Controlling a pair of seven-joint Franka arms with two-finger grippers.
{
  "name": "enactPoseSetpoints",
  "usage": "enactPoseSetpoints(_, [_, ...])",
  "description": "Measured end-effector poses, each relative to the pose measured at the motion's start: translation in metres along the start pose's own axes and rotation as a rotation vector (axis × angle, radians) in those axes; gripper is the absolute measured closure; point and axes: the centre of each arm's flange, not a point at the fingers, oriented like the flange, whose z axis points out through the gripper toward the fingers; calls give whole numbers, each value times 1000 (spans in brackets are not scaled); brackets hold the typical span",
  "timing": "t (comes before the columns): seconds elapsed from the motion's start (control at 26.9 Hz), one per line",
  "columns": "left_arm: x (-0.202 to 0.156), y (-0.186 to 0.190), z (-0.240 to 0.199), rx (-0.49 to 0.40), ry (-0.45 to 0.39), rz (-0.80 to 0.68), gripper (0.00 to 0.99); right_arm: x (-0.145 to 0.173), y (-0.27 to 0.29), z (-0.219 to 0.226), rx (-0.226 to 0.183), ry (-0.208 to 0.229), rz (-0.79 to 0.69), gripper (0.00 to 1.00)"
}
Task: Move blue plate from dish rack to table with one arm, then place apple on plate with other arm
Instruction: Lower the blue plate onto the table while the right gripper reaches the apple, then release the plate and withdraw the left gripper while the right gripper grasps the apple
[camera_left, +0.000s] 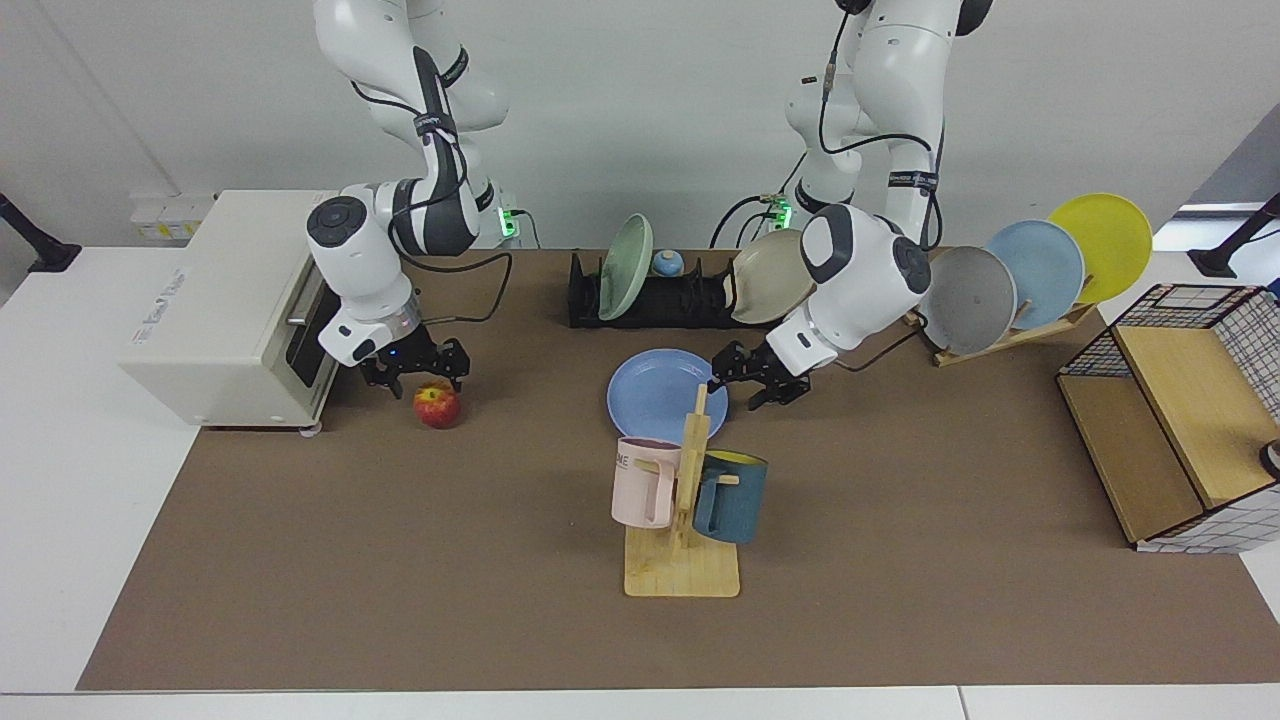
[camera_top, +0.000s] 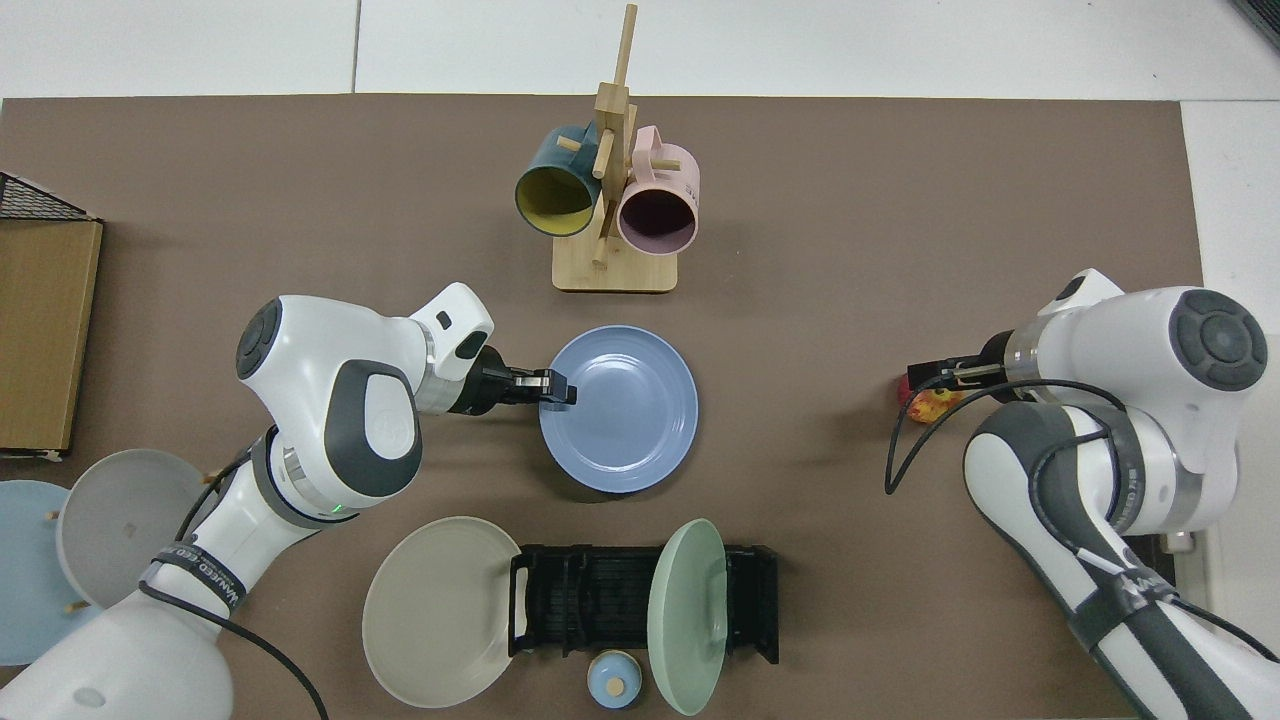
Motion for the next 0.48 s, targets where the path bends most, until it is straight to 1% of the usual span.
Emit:
enactPoseSetpoints(0.04, [2, 3, -5, 23, 6, 1, 101, -1, 0, 2, 0, 0, -2, 4])
enactPoseSetpoints(0.07, [3, 6, -11, 45, 13, 3, 13, -2, -1, 5, -1, 1, -6, 4])
enactPoseSetpoints(0.19, [5, 18, -33, 113, 3, 25, 4, -4, -4, 15, -3, -1, -16, 4])
enactPoseSetpoints(0.3, [6, 26, -65, 188, -15, 48, 0, -5, -5, 26, -7, 9, -27, 4])
enactPoseSetpoints(0.37, [5, 30, -95, 252, -19, 63, 0, -7, -4, 35, -10, 16, -30, 4])
enactPoseSetpoints(0.48, [-1, 37, -141, 328, -37, 81, 0, -8, -4, 44, -13, 15, -32, 4])
